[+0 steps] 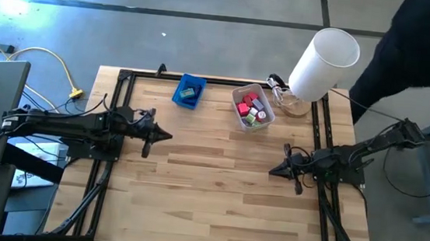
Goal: Pick & Place Office items
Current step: Return to Home Position
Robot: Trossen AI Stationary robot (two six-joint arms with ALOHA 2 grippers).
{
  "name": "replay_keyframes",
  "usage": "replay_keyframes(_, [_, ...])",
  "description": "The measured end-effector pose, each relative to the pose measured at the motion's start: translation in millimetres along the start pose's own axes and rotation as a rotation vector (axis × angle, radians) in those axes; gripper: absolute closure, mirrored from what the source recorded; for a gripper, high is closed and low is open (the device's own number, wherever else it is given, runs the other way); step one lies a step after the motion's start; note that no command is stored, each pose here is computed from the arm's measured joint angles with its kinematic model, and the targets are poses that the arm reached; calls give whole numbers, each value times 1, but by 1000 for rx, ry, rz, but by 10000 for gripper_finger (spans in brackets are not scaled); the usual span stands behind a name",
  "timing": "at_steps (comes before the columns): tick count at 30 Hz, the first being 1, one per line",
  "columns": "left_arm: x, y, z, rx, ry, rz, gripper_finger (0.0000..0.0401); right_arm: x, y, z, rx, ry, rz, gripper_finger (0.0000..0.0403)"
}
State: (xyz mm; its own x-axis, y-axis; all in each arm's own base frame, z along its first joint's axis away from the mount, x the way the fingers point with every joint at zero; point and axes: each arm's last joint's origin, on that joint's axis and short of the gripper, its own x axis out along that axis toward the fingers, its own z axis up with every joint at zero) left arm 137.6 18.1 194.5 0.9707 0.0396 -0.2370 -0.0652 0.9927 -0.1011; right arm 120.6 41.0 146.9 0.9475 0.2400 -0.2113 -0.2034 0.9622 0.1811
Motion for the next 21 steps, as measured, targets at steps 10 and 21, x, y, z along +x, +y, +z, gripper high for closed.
replay_keyframes(10, [-16,-1,10,81,-115,-19,401,-3,0,4,-25,-48,-23,401])
replay_keyframes(21, [-44,8,1,42,-104,27,401,-9,-3,7,-92,-91,-108,401])
